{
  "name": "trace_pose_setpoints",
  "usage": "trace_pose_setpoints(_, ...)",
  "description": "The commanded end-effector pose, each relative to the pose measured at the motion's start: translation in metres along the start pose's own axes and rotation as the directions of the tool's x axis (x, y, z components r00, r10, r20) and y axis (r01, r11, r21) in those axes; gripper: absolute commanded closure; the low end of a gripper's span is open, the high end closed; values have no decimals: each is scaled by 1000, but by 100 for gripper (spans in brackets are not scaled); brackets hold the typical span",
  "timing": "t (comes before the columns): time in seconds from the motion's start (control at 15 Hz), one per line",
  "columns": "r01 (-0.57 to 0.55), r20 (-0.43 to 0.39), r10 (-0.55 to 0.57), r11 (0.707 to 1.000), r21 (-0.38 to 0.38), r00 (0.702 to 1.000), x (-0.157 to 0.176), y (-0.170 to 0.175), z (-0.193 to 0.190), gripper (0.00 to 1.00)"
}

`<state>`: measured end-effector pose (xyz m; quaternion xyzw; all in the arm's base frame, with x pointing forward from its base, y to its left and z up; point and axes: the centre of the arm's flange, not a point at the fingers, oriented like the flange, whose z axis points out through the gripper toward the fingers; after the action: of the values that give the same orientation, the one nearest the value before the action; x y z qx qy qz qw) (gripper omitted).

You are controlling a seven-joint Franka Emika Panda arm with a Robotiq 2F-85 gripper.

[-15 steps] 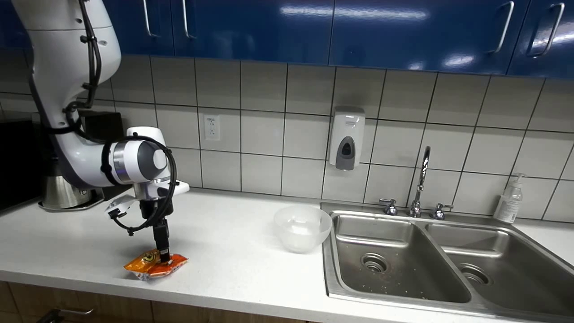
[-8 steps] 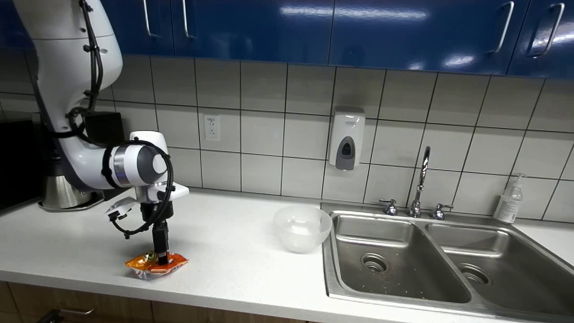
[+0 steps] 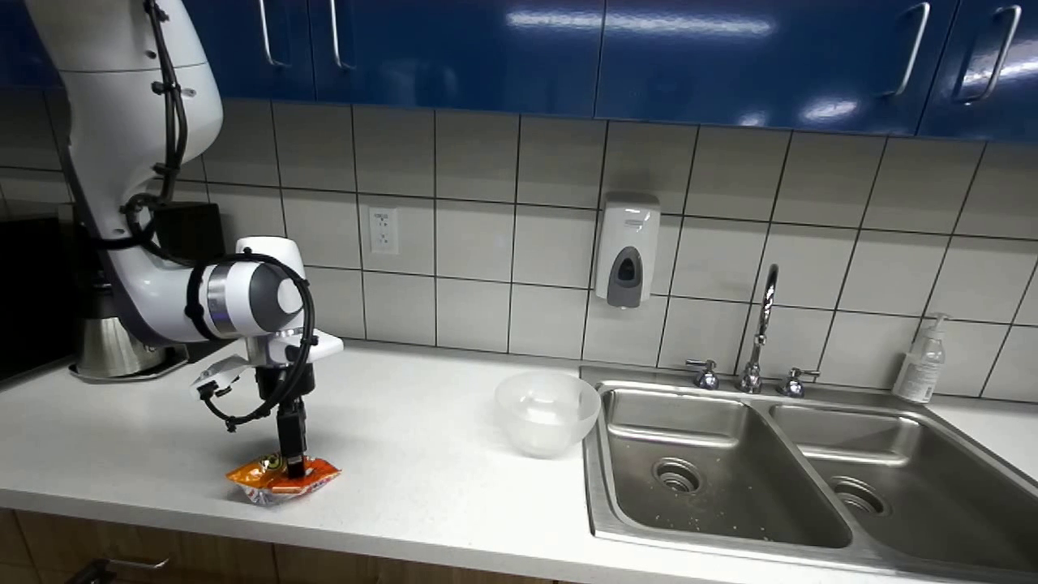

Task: Put the orange packet in the bowl

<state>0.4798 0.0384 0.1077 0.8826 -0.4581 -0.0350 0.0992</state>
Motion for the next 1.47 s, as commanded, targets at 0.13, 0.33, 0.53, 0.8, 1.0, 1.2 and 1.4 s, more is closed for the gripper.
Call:
trace_pose_setpoints(0.13,6,6,-6,1000,6,1000,-1,3,0,0)
trace_pose_setpoints(0.33,8,14,-8,1000,9,1000,-6,6,-1,0)
trace_pose_setpoints(0.53,11,17,-11,1000,1,1000,-13,9,-1,0)
trace_pose_setpoints(0.8,12,16,-12,1000,-2,1000,-21,12,-4,0)
trace_pose_setpoints(1.0,19,18,-19,1000,1,1000,-26,13,-7,0)
trace_pose_setpoints(1.2,21,16,-21,1000,2,1000,-28,13,-9,0)
trace_pose_setpoints(1.4,25,18,-25,1000,-1,1000,-29,13,-9,0)
